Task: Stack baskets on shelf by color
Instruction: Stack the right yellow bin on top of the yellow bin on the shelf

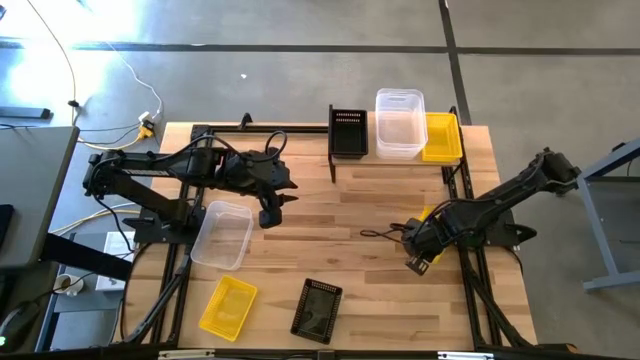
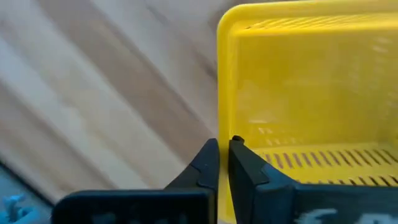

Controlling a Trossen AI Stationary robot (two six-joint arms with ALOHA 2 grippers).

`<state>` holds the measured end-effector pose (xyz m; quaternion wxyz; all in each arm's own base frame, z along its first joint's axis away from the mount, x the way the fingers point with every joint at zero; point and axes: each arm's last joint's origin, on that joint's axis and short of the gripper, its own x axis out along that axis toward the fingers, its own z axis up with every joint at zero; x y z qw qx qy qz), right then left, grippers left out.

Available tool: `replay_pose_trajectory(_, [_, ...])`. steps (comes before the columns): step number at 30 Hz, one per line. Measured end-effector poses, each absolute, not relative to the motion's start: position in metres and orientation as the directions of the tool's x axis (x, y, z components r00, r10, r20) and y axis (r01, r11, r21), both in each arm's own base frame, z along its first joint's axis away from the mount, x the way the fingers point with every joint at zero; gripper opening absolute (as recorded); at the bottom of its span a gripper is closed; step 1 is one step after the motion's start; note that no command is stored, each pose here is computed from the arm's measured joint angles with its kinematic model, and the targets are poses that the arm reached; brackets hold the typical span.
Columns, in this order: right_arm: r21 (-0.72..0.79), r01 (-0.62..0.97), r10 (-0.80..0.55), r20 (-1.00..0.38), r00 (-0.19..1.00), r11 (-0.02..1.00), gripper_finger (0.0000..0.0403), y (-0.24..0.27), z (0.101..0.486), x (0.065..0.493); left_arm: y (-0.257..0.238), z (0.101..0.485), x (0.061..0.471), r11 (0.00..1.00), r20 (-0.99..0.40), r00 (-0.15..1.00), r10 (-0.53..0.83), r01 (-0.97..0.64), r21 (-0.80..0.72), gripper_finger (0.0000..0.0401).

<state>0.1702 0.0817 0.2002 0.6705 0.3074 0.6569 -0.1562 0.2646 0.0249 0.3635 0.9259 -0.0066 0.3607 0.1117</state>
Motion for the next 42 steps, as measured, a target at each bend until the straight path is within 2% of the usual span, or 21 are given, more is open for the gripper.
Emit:
replay_pose_trajectory(9, [0.253, 0.558, 0.158, -0.964, 0.213, 0.790, 0.0001, 0.098, 0.263, 0.179, 0.025, 0.364, 0.265, 0.976, -0.670, 0.715, 0.202, -0.204, 0.076, 0.0125])
replay_pose_trajectory(22, [0.081, 0.563, -0.100, -0.954, 0.283, 0.823, 0.0000, 0.083, 0.362, 0.155, 0.025, 0.364, 0.265, 0.977, -0.670, 0.715, 0.202, -0.199, 0.082, 0.0125])
replay_pose_trajectory(24, [0.084, 0.547, -0.123, -0.936, 0.331, 0.833, 0.0000, 0.080, 0.373, 0.153, 0.025, 0.364, 0.265, 0.977, -0.670, 0.715, 0.202, -0.199, 0.082, 0.0125])
replay_pose_trajectory(32, [0.015, 0.476, -0.259, -0.824, 0.504, 0.879, 0.0000, 0.065, 0.407, 0.151, 0.025, 0.364, 0.265, 0.978, -0.668, 0.716, 0.202, -0.188, 0.094, 0.0125])
replay_pose_trajectory(42, [-0.165, 0.390, -0.366, -0.769, 0.524, 0.906, 0.0000, 0.040, 0.425, 0.154, 0.026, 0.364, 0.265, 0.967, -0.662, 0.707, 0.250, -0.216, 0.134, 0.0125])
